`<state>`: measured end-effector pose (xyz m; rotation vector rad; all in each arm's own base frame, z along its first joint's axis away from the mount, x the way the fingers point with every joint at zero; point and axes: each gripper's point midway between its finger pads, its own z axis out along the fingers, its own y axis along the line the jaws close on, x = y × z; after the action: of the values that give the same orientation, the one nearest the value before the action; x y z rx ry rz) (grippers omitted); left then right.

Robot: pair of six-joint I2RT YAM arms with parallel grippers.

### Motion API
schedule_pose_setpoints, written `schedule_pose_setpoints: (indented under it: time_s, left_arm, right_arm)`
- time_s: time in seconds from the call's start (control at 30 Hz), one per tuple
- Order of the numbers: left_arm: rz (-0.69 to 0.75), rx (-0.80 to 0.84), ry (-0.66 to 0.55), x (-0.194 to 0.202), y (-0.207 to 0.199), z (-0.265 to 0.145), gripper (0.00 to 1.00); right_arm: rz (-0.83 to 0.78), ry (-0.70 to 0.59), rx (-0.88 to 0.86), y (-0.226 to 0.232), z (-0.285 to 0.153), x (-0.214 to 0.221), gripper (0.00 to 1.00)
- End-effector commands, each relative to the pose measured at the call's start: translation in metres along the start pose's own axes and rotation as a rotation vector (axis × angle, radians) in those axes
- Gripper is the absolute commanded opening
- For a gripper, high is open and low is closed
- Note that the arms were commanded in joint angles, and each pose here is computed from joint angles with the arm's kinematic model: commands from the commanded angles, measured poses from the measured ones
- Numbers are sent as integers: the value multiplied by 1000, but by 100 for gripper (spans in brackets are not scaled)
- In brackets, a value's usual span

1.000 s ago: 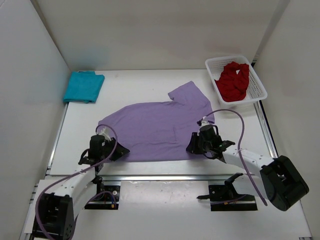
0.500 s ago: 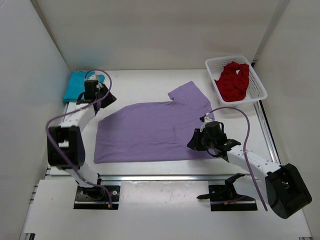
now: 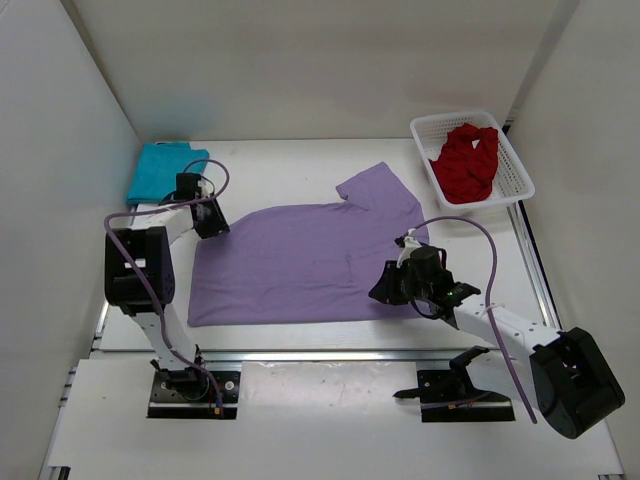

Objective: Fold and stack the t-shirts
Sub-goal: Grap the side of the flattened tshirt furthest away from the robot with both arms

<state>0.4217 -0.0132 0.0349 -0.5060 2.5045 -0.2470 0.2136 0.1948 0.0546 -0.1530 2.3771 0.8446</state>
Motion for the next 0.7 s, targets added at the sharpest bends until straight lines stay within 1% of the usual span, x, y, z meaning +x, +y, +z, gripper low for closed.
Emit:
schedule_pose_setpoints:
  time_s: [0.0, 0.03, 0.1, 0.13, 0.17, 0.2, 0.3, 0.37, 0.4, 0.43, 0.47, 0.5, 0.57, 0.63, 0.67]
  left_arm:
    - [42, 45, -8, 7, -15, -16, 43]
    - [38, 41, -3, 11, -14, -17, 39]
    - [34, 30, 0, 16, -10, -20, 22]
    - [52, 45, 0, 21, -18, -23, 16]
    - [51, 54, 10, 28, -23, -24, 6]
    - [39, 53, -8, 26, -24, -30, 0]
    - [25, 61, -72, 32, -35, -48, 0]
    - [44, 62, -161, 38, -41, -72, 0]
    - [48, 57, -185, 45, -46, -77, 5]
    - [60, 109, -221, 57, -57, -88, 13]
    - [57, 118, -242, 70, -53, -95, 16]
    - [52, 135, -280, 73, -59, -106, 19]
    - [50, 176, -254, 108, -53, -103, 25]
    - [38, 210, -224, 131, -51, -103, 29]
    - [46, 224, -212, 141, -49, -102, 39]
  right_arm:
    - [-28, -36, -41, 8, 2, -8, 15]
    - [-28, -33, -41, 9, 2, -8, 15]
    - [-33, -37, -49, 10, 2, -8, 15]
    - [-25, -37, -51, 11, 2, -8, 16]
    - [-31, -37, -49, 10, 2, -7, 16]
    - [-37, -33, -50, 10, 2, -5, 15]
    - [-42, -54, -59, 14, 0, -8, 16]
    - [-31, -47, -50, 9, 1, -5, 16]
    - [-24, -52, -52, 9, 1, -5, 16]
    - [-30, -52, -55, 10, 2, -6, 16]
    - [-28, -50, -51, 8, 2, -5, 16]
    - [-25, -37, -53, 8, 3, -1, 16]
    - [-26, -41, -50, 7, 4, -1, 16]
    - [-24, -38, -55, 8, 5, 0, 16]
    - [-24, -38, -51, 8, 5, 0, 17]
